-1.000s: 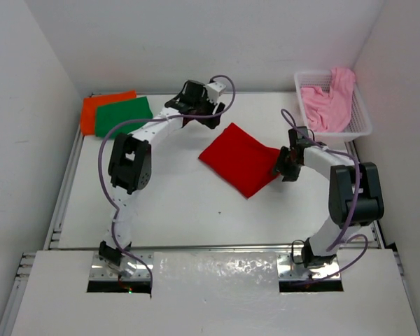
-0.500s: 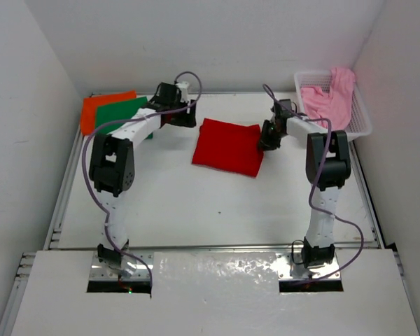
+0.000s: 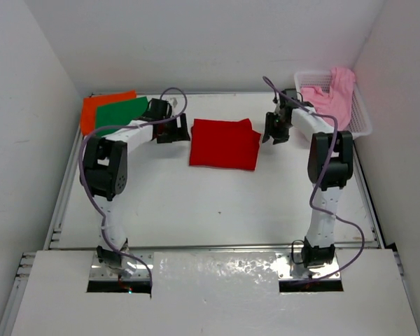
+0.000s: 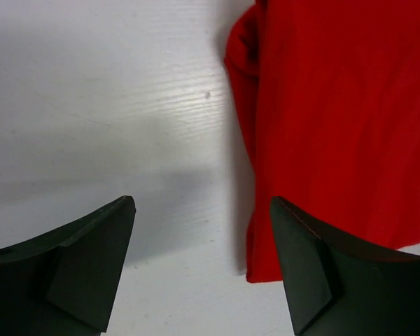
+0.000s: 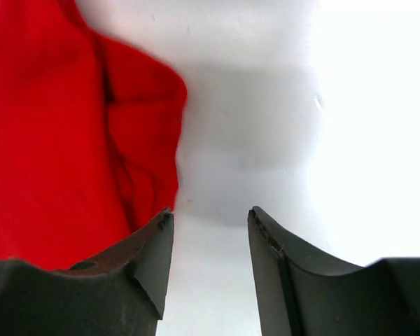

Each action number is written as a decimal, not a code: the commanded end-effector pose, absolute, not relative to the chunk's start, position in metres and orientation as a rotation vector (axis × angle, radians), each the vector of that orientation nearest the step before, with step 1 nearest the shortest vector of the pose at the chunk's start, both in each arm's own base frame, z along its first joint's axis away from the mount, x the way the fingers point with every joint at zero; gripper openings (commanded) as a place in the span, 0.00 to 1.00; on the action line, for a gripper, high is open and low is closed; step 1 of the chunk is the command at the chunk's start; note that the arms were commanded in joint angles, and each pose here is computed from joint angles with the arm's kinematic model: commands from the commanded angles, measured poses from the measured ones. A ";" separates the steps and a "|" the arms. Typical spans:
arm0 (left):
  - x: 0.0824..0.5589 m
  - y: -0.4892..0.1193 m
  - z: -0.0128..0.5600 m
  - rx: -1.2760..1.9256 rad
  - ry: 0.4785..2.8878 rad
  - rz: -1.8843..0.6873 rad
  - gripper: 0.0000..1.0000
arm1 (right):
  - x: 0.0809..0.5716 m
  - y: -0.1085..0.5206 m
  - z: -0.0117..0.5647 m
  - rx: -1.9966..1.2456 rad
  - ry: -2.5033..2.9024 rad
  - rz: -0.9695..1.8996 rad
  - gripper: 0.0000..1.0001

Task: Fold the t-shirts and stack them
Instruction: Put the neatly folded tshirt into the corner of the board with the left arm

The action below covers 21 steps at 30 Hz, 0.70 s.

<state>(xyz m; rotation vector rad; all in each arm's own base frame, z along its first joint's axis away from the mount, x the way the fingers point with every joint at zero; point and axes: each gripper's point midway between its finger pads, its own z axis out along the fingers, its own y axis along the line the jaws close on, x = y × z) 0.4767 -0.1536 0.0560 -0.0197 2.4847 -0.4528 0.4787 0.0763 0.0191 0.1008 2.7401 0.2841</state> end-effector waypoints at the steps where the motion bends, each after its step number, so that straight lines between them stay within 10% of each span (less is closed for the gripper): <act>1: 0.496 -0.178 0.101 0.004 2.331 -0.565 0.77 | 0.477 0.083 0.065 0.079 2.637 0.340 0.47; 11: 0.496 -0.202 0.062 -0.006 2.392 -0.605 0.85 | 0.455 0.126 0.033 0.187 2.621 0.632 0.81; 21: 0.468 -0.223 -0.016 -0.046 2.588 -0.695 0.85 | 0.452 0.143 -0.009 0.203 2.696 0.645 0.82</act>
